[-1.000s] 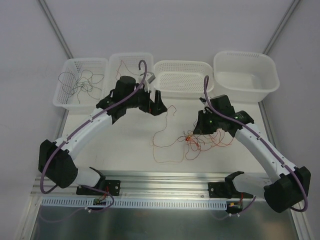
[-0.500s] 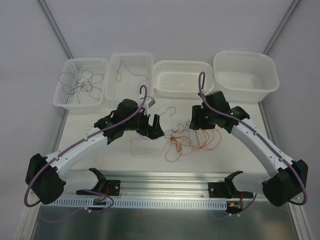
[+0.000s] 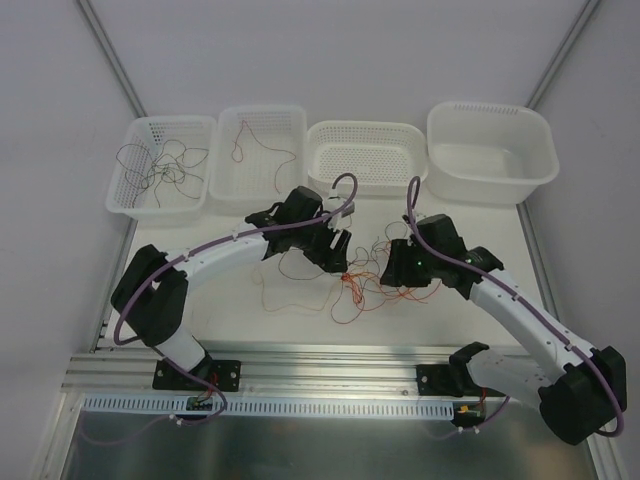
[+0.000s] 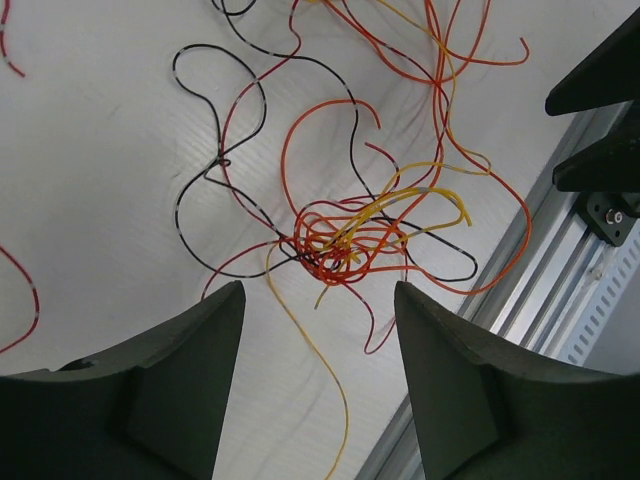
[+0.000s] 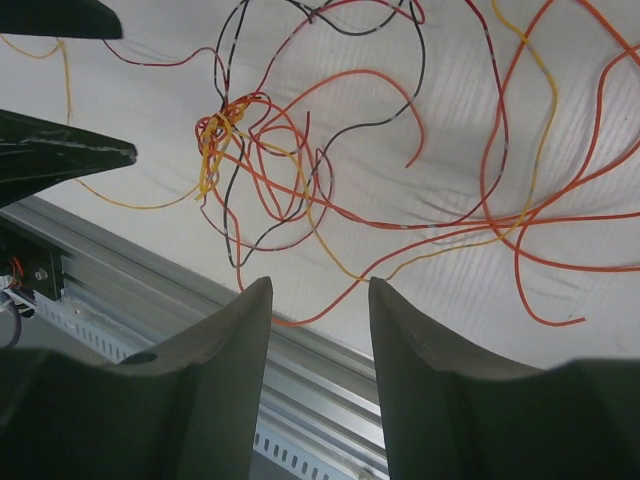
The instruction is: Untangle the cables
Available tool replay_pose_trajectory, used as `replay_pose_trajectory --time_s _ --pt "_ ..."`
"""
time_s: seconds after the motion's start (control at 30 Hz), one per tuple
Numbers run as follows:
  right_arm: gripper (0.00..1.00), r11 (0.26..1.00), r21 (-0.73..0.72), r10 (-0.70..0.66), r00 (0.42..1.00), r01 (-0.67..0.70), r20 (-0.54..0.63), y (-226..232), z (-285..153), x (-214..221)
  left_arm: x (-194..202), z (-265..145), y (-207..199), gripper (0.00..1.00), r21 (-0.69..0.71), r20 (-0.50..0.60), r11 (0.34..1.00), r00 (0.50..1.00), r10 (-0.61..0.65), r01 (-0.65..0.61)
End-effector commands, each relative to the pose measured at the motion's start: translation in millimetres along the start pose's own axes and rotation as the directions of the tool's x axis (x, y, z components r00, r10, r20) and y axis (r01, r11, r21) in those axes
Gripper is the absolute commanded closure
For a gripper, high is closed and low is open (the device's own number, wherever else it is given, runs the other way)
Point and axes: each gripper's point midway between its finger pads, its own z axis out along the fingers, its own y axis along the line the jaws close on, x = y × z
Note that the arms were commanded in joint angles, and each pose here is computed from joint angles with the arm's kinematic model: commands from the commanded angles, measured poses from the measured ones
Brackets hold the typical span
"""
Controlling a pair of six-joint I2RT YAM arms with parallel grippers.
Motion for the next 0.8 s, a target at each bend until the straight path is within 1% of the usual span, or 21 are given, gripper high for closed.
replay_pose_trajectory --time_s 0.0,0.03,0.13,0.23,0.4,0.57,0.6,0.63,0.67,0.7,0.73,0.77 --pt "0.54 0.995 -0.099 -0.006 0.997 0.014 0.081 20 -7 -14 -13 9 -21 0.39 0.144 0.014 0.981 0.991 0.134 -0.134" --pt "0.53 0.994 -0.106 -0.009 0.996 0.018 0.085 21 -7 -12 -12 11 -23 0.41 0.161 0.012 0.975 0.988 0.155 -0.155" --pt "0.54 0.995 -0.097 -0.008 0.997 0.015 0.081 18 -6 -8 -4 18 -32 0.44 0.234 -0.017 0.961 0.988 0.155 -0.146" --pt "0.54 0.995 -0.095 -0.009 0.997 0.017 0.082 16 -5 -6 5 24 -36 0.46 0.26 -0.046 0.956 0.988 0.15 -0.133" --pt "0.54 0.994 -0.103 -0.018 0.997 0.025 0.071 16 -2 -1 13 36 -32 0.48 0.259 -0.08 0.959 0.987 0.141 -0.116" --pt "0.54 0.993 -0.116 -0.03 0.997 0.038 0.067 19 2 2 16 45 -26 0.56 0.245 -0.105 0.966 0.988 0.116 -0.087" --pt "0.54 0.993 -0.115 -0.029 0.998 0.036 0.062 18 3 4 16 47 -27 0.64 0.246 -0.104 0.965 0.987 0.12 -0.091" --pt "0.54 0.992 -0.117 -0.03 0.997 0.038 0.067 19 3 3 16 47 -27 0.7 0.247 -0.106 0.965 0.987 0.118 -0.089" --pt "0.54 0.992 -0.118 -0.027 0.997 0.034 0.066 19 4 4 16 49 -27 0.77 0.247 -0.108 0.965 0.987 0.12 -0.09" --pt "0.54 0.992 -0.118 -0.028 0.997 0.035 0.066 19 4 4 15 49 -27 0.89 0.246 -0.107 0.965 0.987 0.122 -0.092" --pt "0.54 0.993 -0.118 -0.02 0.997 0.029 0.072 19 4 3 15 49 -28 0.94 0.247 -0.107 0.965 0.987 0.117 -0.088" --pt "0.54 0.992 -0.124 -0.02 0.997 0.029 0.072 20 4 4 16 48 -30 0.98 0.242 -0.116 0.969 0.99 0.081 -0.05"
